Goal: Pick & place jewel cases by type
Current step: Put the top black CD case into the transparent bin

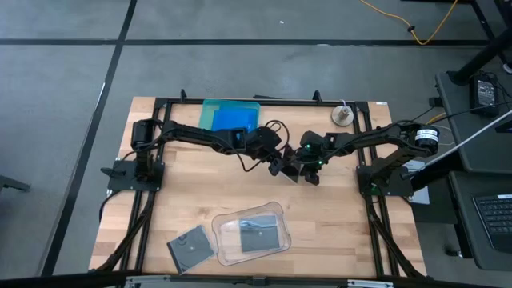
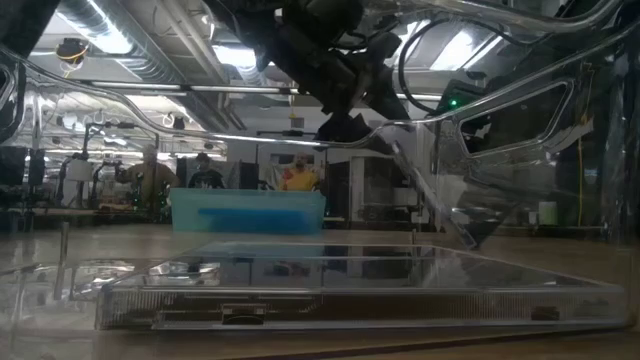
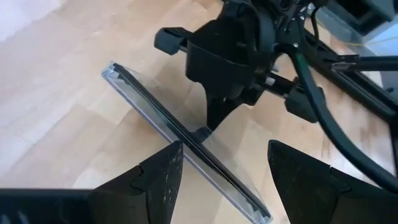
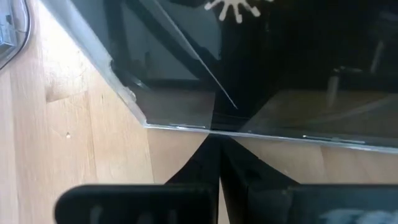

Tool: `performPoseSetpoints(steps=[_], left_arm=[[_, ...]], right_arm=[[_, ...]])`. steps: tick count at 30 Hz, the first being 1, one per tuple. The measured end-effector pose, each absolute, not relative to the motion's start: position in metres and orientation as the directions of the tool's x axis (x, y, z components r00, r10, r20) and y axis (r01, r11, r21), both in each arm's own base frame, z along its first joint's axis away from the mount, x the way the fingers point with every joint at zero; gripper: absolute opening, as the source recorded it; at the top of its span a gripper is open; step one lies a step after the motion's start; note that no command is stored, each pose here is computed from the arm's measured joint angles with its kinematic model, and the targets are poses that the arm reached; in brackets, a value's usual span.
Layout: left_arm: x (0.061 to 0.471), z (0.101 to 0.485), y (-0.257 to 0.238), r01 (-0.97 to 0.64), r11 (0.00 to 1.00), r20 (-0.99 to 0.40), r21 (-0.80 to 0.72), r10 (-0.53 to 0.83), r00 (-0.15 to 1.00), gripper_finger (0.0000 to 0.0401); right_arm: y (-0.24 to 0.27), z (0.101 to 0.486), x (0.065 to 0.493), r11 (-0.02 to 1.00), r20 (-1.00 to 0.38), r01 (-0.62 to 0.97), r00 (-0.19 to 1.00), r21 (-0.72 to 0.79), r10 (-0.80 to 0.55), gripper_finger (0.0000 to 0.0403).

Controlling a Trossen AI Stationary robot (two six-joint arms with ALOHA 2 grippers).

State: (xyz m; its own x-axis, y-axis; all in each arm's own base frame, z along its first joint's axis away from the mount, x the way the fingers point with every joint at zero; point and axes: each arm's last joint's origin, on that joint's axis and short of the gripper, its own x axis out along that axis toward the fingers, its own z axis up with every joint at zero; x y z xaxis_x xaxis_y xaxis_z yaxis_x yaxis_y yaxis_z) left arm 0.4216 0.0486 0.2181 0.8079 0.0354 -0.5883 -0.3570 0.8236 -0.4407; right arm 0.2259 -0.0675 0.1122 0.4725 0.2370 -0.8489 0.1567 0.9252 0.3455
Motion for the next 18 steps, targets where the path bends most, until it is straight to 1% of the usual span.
performPoseSetpoints(steps=[4,12,14,18], left_arm=[[0.421,0.219,0.052,-0.352,0.832,-0.591,-0.428,0.037,0.806,0.0225],[0.425,0.22,0.058,-0.254,0.851,-0.543,-0.459,-0.042,0.839,0.0225],[0.428,0.216,0.061,-0.248,0.858,-0.536,-0.449,-0.037,0.844,0.0225],[0.432,0.209,0.067,-0.223,0.847,-0.52,-0.482,-0.071,0.851,0.0225]], right_arm=[[-0.068,0.112,0.226,0.926,-0.849,0.157,0.474,0.342,0.233,0.0008],[-0.068,0.113,0.227,0.927,-0.846,0.155,0.48,0.341,0.231,0.0008],[-0.068,0.113,0.227,0.927,-0.846,0.155,0.48,0.341,0.231,0.0008],[-0.068,0.113,0.227,0.927,-0.846,0.154,0.48,0.341,0.232,0.0008]])
